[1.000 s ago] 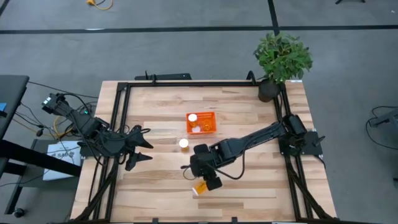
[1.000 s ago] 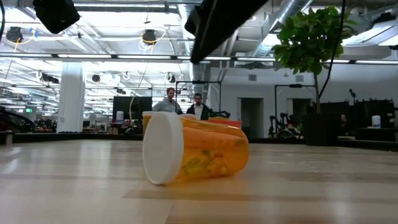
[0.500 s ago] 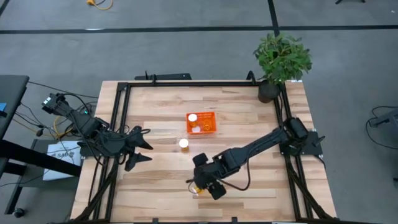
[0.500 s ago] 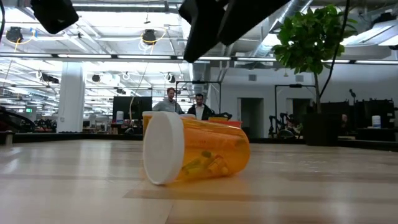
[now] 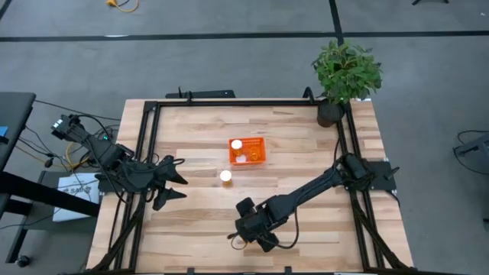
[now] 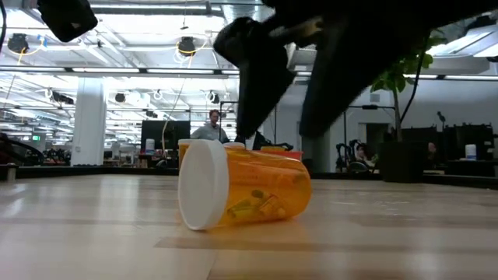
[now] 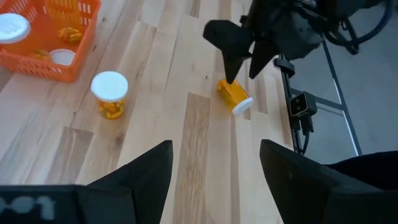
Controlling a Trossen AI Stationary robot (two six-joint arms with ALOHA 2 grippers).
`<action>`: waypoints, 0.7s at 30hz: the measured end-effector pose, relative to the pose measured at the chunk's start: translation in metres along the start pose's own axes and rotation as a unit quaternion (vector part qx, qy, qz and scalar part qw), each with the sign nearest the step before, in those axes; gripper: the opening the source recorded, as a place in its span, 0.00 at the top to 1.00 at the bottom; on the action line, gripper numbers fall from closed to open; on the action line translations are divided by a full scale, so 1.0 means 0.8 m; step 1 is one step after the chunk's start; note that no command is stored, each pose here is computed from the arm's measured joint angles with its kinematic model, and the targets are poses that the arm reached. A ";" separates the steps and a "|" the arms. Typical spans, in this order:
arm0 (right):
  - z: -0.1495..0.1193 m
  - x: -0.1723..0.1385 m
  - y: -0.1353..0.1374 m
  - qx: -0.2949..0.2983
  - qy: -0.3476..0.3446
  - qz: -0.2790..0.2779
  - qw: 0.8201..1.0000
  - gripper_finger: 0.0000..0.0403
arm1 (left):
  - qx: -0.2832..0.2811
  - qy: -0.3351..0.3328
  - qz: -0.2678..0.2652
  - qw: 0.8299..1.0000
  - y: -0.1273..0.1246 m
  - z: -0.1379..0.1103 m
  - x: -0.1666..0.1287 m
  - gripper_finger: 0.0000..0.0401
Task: Pick and place pill bottles into a basket
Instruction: Put the orange pill bottle into the orange bin
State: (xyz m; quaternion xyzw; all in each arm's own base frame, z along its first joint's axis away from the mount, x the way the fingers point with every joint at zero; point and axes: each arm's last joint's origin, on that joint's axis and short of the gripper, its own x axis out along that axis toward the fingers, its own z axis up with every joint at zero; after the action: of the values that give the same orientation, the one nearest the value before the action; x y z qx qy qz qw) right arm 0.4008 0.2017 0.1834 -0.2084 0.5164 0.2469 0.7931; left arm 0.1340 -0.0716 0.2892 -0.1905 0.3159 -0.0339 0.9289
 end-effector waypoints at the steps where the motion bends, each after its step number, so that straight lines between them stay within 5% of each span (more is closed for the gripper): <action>1: 0.002 0.004 0.003 -0.009 -0.006 0.003 1.000 0.29 | 0.000 0.000 0.000 1.000 0.000 0.000 0.000 0.42; 21: -0.006 0.044 -0.008 -0.009 0.009 0.012 1.000 0.29 | 0.002 0.009 0.000 1.000 -0.001 -0.001 0.003 0.42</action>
State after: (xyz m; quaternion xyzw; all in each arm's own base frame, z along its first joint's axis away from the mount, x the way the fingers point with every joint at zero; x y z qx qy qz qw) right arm 0.4139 0.2002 0.1495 -0.2116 0.5237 0.2590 0.7835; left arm 0.1352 -0.0727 0.2875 -0.1887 0.3238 -0.0362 0.9264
